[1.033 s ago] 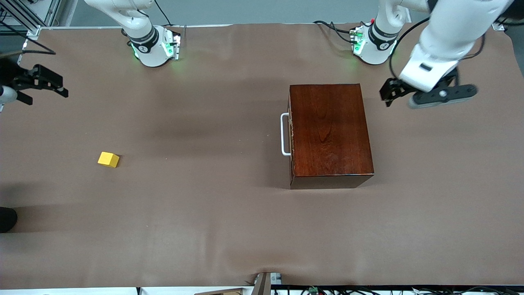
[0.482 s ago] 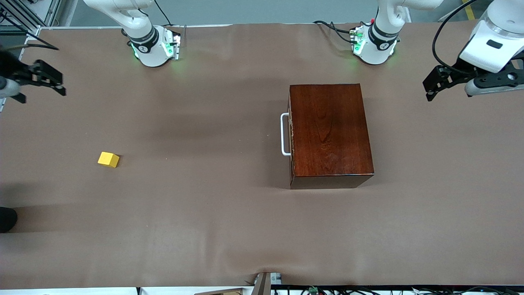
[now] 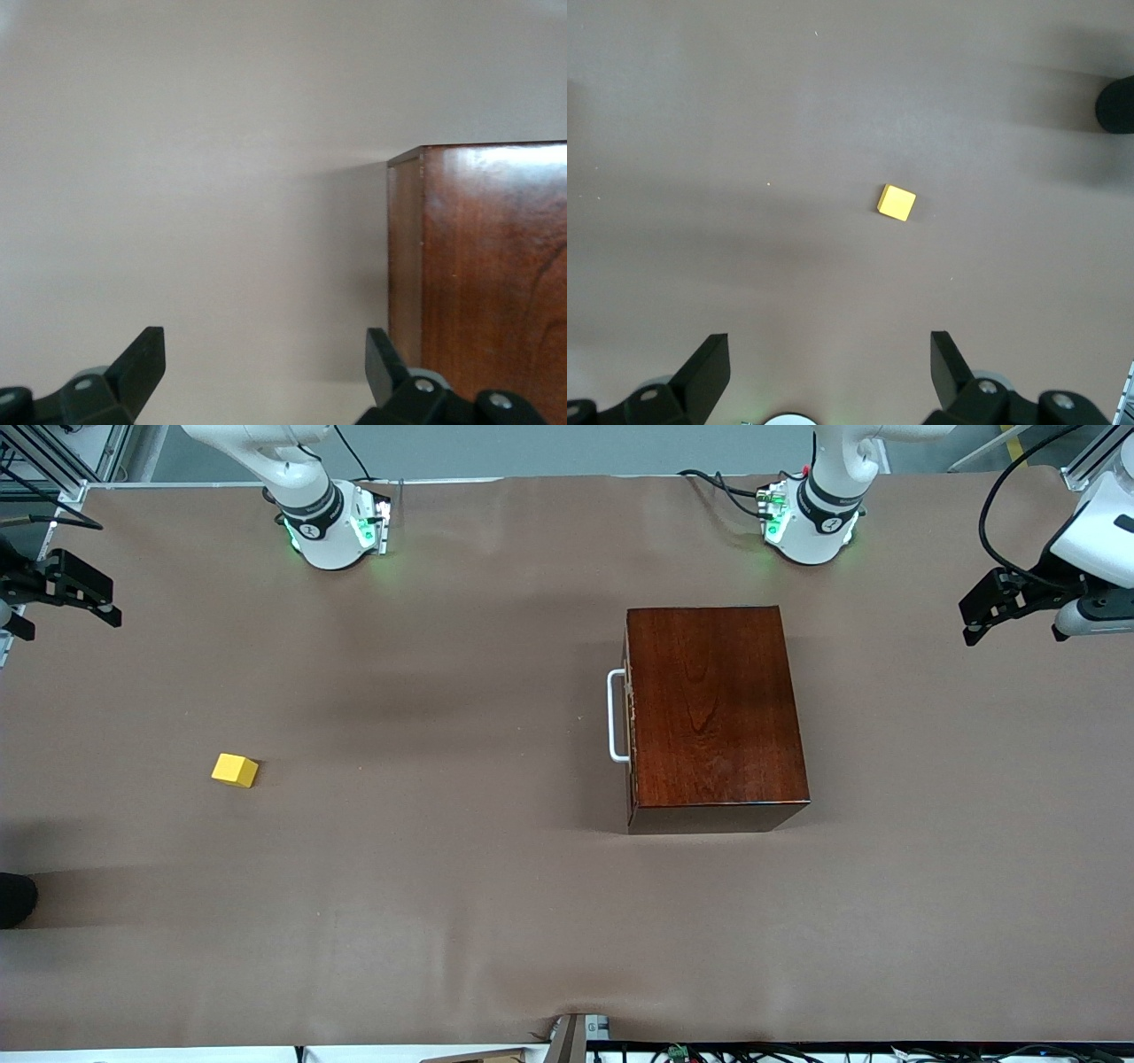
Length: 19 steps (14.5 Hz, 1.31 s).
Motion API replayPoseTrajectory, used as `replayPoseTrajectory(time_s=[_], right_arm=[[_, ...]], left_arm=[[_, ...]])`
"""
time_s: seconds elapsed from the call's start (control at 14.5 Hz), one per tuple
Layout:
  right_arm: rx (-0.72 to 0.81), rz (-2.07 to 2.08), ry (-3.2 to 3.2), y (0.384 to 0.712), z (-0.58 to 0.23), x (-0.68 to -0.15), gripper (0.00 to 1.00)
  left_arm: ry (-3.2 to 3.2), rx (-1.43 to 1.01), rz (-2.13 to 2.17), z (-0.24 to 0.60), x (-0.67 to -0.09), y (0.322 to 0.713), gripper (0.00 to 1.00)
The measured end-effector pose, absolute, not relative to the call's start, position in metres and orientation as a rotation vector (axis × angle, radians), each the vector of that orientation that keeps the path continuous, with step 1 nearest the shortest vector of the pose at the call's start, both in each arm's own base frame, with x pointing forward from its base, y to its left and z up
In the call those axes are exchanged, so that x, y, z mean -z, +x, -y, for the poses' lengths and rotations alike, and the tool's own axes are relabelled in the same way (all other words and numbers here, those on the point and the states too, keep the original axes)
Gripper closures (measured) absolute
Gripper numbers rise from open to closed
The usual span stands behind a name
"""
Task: Open drawer, take yellow block, close drawer
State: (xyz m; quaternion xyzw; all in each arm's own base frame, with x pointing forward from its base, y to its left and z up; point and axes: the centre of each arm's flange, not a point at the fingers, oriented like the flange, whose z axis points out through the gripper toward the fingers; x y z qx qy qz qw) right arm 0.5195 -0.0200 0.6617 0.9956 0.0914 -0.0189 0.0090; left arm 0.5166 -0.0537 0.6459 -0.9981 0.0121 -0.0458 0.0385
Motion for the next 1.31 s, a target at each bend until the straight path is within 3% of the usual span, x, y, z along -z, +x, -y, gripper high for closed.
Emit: replayPoseTrajectory(time_s=[1.31], right_arm=[[0.089, -0.273, 3.141, 0.518, 0.023, -0.659, 0.0]], left_arm=[[-3.088, 0.052, -0.043, 0.063, -0.647, 0.517, 0.0]])
